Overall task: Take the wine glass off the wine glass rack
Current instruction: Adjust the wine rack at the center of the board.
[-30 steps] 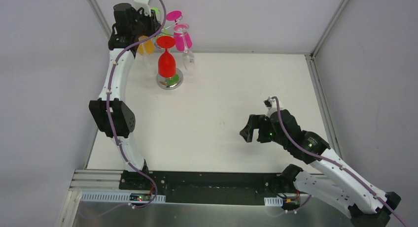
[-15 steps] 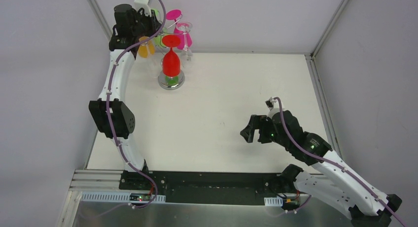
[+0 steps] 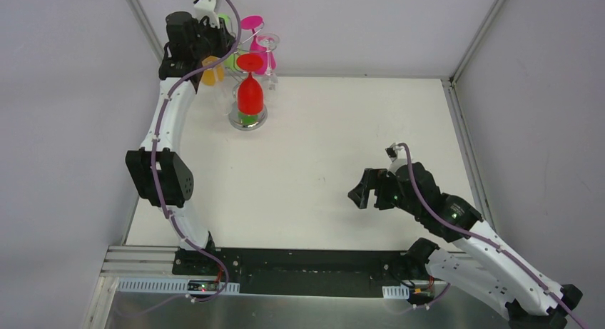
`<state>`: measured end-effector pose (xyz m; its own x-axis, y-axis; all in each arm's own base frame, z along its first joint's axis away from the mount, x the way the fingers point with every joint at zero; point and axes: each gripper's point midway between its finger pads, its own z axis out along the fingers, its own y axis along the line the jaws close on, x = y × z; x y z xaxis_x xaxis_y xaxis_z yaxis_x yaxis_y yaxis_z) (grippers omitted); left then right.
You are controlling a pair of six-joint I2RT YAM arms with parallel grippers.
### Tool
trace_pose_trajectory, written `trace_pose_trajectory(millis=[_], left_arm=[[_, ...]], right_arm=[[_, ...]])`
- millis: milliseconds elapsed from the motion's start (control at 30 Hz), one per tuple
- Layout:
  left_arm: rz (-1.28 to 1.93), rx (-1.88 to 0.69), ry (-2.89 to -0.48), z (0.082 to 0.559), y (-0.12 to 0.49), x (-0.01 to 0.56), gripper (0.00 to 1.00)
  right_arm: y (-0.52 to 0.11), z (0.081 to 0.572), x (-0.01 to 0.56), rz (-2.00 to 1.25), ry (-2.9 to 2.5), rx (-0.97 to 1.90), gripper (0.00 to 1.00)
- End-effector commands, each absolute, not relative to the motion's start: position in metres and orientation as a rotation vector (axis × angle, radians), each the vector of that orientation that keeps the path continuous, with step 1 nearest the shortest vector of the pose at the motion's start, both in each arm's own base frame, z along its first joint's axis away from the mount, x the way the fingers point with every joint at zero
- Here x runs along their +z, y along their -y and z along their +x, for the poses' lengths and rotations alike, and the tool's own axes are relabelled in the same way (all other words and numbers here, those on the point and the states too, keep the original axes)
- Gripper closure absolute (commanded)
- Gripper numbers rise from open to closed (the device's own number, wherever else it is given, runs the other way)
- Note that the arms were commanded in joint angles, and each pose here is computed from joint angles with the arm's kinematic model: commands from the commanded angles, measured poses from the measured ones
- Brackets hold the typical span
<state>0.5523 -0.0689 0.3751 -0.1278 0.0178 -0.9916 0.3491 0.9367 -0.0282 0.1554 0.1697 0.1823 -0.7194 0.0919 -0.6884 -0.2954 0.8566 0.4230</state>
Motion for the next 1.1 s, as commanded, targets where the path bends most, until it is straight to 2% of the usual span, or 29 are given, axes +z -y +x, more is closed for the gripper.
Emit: trace_pose_trajectory(millis=[0, 600, 1067], left_arm=[[0.314, -0.288, -1.515, 0.529, 0.082, 0.44, 1.0], [0.36, -0.32, -1.454, 0.5, 0.11, 0.467, 1.0], [0.358, -0.317, -1.488, 0.504, 0.111, 0.45, 1.0]], right_arm=[[-0.172, 0.153, 0.187, -0.14, -2.271, 0.703, 0.01], [-0.173, 0.147, 0.189, -0.13, -2.268, 0.748, 0.01], [-0.172, 0.146, 0.189, -0.122, -2.275, 0.747, 0.01]])
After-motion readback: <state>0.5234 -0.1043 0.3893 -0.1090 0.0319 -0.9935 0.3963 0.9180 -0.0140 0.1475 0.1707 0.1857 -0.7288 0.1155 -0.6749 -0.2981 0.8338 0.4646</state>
